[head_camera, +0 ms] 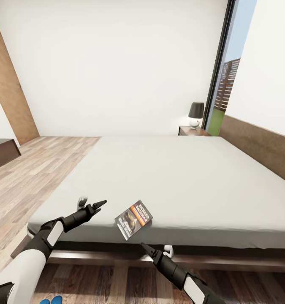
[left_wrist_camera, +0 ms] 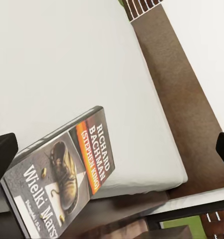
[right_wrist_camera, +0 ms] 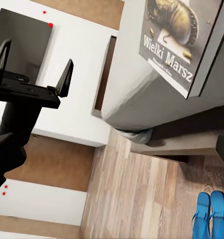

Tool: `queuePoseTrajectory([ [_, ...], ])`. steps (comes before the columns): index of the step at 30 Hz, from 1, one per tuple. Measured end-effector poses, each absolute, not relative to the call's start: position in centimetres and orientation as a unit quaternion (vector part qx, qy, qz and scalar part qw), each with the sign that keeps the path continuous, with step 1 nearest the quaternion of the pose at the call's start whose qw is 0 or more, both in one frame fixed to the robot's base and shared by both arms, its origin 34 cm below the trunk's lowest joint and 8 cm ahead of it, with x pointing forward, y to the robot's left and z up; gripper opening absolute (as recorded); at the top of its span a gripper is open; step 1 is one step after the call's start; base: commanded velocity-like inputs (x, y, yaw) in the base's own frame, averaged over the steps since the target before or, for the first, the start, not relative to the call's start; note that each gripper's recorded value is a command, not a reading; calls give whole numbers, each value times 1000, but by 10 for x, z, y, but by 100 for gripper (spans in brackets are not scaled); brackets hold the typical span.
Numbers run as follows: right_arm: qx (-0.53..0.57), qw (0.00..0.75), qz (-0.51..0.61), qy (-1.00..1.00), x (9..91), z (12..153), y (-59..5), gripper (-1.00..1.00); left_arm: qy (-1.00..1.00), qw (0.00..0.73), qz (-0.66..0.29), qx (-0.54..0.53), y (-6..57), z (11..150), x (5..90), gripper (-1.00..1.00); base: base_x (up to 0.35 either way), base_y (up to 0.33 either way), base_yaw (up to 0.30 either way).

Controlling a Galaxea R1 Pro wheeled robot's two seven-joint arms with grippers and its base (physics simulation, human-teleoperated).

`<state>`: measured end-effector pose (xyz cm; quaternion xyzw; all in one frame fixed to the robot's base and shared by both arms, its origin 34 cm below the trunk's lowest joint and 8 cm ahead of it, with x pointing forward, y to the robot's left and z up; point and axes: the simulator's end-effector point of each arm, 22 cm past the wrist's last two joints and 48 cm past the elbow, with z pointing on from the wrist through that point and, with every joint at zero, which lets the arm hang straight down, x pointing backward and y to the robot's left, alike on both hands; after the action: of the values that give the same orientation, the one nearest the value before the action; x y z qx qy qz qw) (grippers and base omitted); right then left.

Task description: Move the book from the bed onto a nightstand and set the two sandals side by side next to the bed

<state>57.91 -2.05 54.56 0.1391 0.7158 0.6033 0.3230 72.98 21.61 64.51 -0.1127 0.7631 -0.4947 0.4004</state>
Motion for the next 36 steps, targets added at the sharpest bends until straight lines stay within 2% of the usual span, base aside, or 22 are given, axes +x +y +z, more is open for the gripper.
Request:
queuePoseTrajectory([
  [36,191,336,613,689,587,527,-33,100,764,400,-494,-112,215,619,724,100,0,0,0],
])
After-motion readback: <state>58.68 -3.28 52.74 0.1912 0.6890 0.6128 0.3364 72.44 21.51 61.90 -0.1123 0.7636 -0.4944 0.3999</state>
